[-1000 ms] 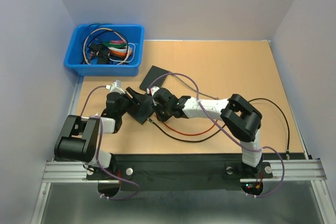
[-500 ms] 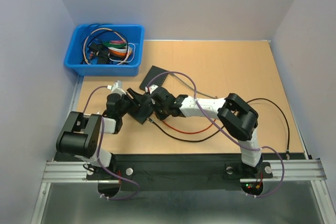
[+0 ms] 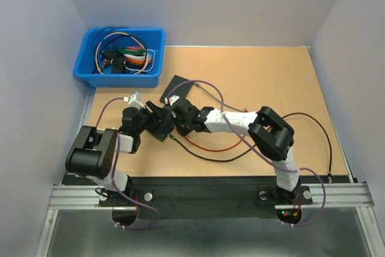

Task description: Insert the plug into the switch port

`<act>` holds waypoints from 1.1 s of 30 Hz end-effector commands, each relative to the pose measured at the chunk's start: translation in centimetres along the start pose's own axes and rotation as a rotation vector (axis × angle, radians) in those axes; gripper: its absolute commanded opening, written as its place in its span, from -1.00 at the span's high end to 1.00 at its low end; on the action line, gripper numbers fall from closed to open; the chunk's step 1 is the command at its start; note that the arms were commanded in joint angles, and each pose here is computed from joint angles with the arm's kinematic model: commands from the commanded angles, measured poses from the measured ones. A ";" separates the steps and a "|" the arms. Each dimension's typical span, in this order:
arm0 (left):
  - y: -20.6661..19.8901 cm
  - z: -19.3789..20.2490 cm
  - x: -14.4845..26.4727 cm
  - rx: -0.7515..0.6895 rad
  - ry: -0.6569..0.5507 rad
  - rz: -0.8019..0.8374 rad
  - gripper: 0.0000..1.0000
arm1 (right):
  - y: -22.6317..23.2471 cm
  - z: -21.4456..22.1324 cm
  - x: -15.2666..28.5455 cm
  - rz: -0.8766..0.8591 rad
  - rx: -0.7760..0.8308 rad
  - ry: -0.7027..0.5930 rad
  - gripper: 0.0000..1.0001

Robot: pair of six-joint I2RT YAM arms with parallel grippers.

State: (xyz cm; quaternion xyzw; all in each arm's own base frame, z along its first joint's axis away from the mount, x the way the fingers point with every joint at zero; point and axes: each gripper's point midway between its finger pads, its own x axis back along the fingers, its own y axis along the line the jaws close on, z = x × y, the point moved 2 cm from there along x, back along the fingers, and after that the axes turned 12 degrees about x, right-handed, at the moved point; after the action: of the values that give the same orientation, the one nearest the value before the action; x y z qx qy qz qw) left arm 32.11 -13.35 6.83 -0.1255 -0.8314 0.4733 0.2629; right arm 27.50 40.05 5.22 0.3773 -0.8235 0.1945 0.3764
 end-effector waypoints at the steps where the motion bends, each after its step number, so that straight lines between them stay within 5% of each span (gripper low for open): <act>1: 2.4 1.3 0.2 -0.008 0.051 -0.085 -0.22 | 0.9 -4.4 0.2 -0.038 -0.012 -0.131 0.99; 9: 1.2 0.7 0.3 -0.011 0.040 -0.056 -0.22 | 1.1 -4.3 0.2 -0.046 -0.009 -0.128 0.99; 21: -1.3 -6.0 1.2 -0.145 -0.190 -0.198 -0.33 | 0.9 -2.5 -0.6 -0.027 -0.012 -0.086 0.99; 33: 1.5 -3.7 -1.5 -0.088 -0.028 -0.241 -0.26 | 0.5 -3.1 -0.2 -0.011 0.000 -0.104 0.99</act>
State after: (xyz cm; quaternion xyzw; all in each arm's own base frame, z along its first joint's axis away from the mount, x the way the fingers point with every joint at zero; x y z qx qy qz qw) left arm 35.13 -9.84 5.15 0.0040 -0.8641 0.3927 0.3149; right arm 27.48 40.60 5.23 0.3855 -0.8213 0.1877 0.3762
